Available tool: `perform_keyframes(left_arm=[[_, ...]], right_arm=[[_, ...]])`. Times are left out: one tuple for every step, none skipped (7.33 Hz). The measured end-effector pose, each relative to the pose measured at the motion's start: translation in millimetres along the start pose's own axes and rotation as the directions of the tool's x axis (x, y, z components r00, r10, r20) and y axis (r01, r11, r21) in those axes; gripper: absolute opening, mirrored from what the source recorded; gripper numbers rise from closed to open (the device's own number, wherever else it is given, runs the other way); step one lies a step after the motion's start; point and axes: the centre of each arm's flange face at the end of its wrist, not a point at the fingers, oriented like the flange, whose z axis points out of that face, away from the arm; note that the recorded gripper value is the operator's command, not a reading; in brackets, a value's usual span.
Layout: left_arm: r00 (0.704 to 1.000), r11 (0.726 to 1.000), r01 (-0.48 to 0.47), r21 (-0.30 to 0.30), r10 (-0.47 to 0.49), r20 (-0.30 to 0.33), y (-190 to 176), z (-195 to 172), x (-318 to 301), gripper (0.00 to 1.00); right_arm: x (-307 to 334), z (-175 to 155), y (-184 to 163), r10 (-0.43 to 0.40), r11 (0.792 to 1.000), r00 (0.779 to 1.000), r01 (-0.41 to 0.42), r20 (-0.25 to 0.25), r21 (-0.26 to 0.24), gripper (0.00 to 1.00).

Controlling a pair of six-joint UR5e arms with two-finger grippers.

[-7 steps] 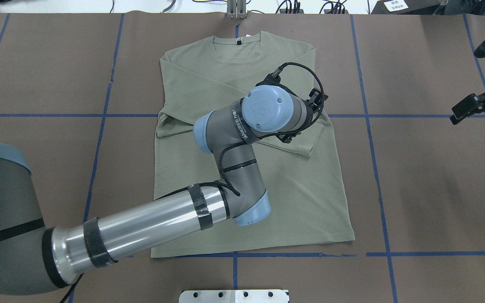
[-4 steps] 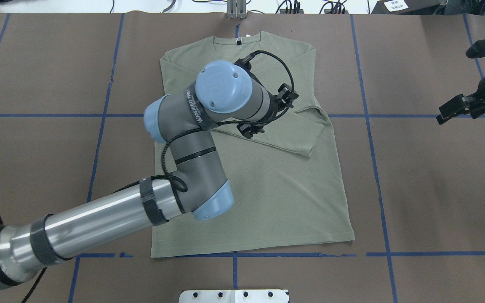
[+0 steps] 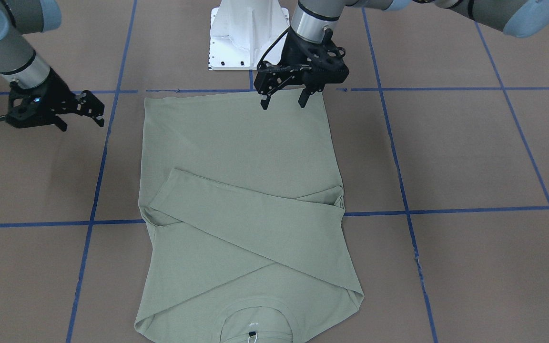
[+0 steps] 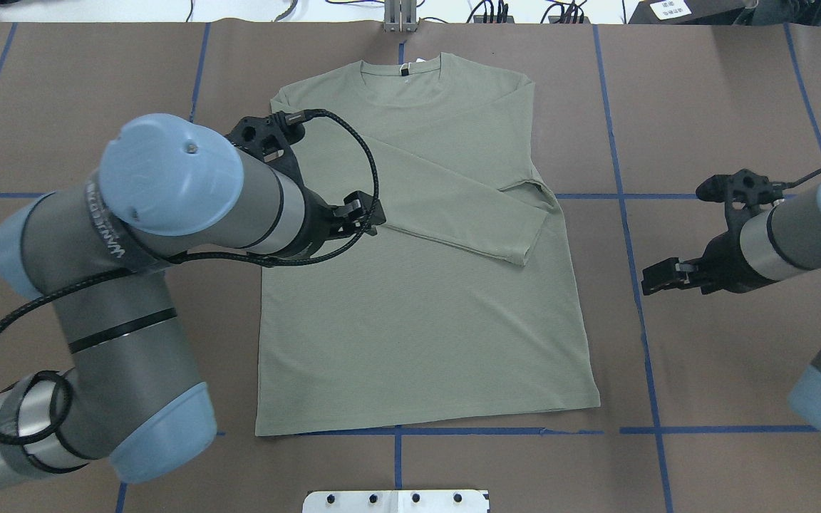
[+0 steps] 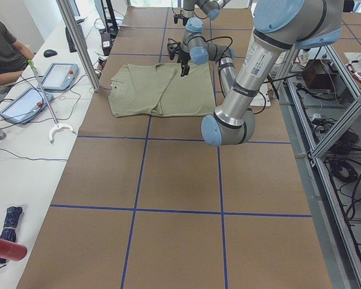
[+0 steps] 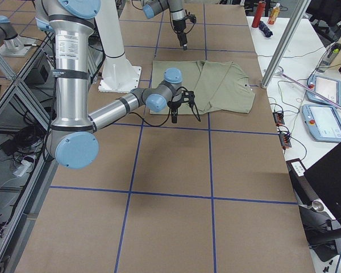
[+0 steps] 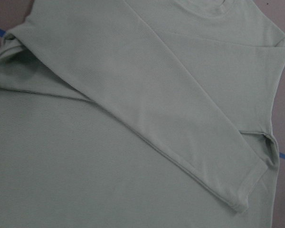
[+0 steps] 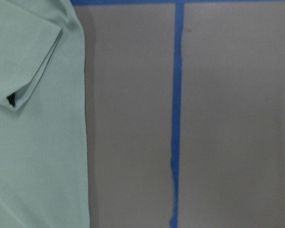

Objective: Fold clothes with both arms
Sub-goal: 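Move both grippers to the hem corners nearest the robot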

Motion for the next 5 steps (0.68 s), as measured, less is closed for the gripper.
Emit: perform_keyframes(left_arm=[[1.0,1.0,-0.028,0.0,0.028,0.011,4,-16,-20,1.0],[0.999,0.999,-0.048,0.0,0.048,0.018,6,-26,-37,1.0],[0.998,0.998,-0.057,0.0,0.057,0.022,8,-31,-46,1.0],[0.998,0.998,-0.061,0.0,0.06,0.021,8,-34,-49,1.0],[0.998,0.998,-0.061,0.001,0.061,0.019,9,-36,-50,1.0]], right_arm=[[-27,18,36,0.027,1.0,1.0,-0.027,-0.016,0.004,0.99],[-52,35,68,0.043,0.999,0.999,-0.042,-0.024,0.009,0.99],[-70,48,91,0.041,0.999,0.999,-0.041,-0.026,0.004,0.98],[-80,60,108,0.029,1.0,0.999,-0.029,-0.034,-0.004,0.96],[-86,72,116,0.021,1.0,0.999,-0.021,-0.043,-0.01,0.93]])
